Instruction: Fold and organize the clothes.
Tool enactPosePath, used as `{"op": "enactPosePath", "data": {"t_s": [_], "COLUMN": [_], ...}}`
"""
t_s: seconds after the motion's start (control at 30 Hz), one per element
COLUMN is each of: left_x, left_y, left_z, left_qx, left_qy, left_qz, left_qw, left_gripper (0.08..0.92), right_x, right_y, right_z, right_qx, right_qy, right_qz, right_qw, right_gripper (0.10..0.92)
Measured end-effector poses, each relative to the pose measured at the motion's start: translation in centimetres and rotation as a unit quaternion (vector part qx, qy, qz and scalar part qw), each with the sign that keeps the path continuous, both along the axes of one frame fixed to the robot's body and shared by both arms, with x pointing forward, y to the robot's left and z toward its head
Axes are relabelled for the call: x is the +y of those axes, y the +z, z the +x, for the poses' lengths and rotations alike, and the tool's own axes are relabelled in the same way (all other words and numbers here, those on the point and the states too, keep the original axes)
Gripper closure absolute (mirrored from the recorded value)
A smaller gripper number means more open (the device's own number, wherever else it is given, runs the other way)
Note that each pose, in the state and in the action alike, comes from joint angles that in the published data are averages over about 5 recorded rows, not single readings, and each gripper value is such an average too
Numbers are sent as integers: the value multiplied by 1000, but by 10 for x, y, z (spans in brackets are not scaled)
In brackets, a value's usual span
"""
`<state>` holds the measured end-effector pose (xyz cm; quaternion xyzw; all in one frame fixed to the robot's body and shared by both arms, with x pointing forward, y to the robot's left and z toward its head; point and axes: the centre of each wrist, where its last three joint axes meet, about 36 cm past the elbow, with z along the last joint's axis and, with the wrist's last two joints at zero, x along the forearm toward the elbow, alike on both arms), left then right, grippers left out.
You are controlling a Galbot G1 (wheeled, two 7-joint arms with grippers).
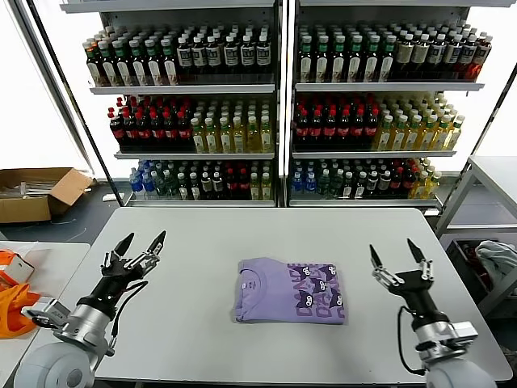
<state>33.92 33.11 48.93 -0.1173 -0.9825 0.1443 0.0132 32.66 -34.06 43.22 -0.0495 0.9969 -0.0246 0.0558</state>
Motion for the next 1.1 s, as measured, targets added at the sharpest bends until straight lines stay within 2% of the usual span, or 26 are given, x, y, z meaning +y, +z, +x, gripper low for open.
{"op": "enactPosePath", "data": {"t_s": [0.47, 1.1], "left_x": [29, 61], "left_y": [8, 13], "left_z": [-9, -20], "left_qx": [-30, -49], "left_qy": [21, 46], "left_qz": [38, 57], "left_qw": [999, 996], "left_gripper": [177, 177], "right_x": [-41, -51], "right_y": [-5, 1], "right_z": [-29, -37], "right_qx": [-3, 11], "right_qy": [-23, -10], "right_qz": [-10, 4], "right_qw": [1000, 1000], "right_gripper": [200, 200]}}
